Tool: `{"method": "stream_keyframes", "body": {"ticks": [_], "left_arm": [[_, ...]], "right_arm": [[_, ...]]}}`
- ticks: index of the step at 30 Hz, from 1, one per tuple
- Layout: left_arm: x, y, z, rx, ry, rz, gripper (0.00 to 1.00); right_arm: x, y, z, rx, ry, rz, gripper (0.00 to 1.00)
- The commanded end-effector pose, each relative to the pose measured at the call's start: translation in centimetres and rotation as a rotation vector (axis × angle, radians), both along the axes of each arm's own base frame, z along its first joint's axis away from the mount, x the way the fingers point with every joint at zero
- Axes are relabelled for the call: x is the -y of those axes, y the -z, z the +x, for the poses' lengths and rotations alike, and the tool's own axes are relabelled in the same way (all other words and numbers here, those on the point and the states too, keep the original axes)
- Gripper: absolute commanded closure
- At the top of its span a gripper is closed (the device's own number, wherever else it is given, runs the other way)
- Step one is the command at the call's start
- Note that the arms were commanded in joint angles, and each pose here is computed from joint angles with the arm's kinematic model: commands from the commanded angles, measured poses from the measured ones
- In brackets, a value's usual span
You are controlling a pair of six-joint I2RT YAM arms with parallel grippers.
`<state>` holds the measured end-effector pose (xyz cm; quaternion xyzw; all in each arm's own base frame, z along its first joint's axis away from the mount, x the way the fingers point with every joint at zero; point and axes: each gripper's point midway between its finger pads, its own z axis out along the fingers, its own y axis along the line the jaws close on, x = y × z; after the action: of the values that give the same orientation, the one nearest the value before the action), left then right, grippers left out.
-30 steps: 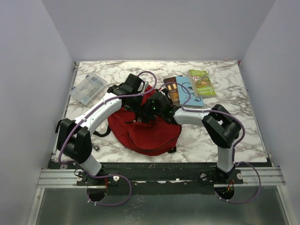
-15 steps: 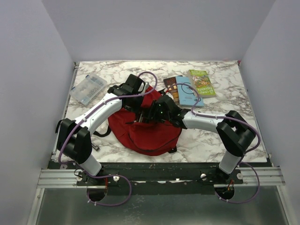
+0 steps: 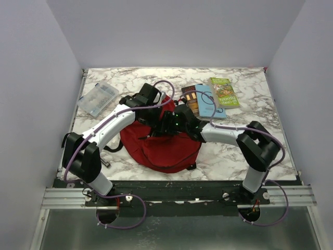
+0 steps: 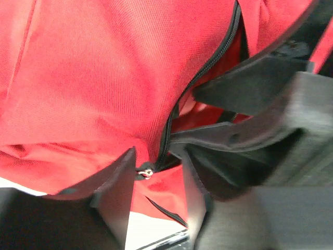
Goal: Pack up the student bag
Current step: Place the stationery in the student bag, then zip the student bag at the center of the board.
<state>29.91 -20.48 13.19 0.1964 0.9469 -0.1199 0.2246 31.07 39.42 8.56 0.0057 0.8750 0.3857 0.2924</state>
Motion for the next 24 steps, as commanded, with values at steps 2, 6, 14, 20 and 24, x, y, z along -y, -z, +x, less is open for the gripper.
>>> {"method": "stream_keyframes", "body": {"ticks": [2,6,14,20,24], "left_arm": [[0.0,-4.3,-1.4,0.072,0.0,-0.09,0.42],[-1.9,-6.2,-2.2,0.139,-0.062,-0.097,0.26],[-6.8,-10.5,-3.5,0.383,-0.301,-0.17,0.12],[-10.7,-15.0,-6.2,0.623,-0.447,-0.302,0.1],[-12.4,-17.0,-8.1,0.728,-0.476,-0.379,0.09]], "right_arm": [[3.4,-1.7,-3.1,0.055,-0.103,-0.064,0.32],[5.4,-3.5,-4.5,0.176,-0.189,-0.134,0.24],[2.1,-9.9,-7.0,0.583,-0.503,-0.168,0.21],[-2.9,-10.3,-9.3,0.981,-0.795,-0.254,0.21],[-5.6,-7.6,-9.3,1.118,-0.93,-0.358,0.21]]}}
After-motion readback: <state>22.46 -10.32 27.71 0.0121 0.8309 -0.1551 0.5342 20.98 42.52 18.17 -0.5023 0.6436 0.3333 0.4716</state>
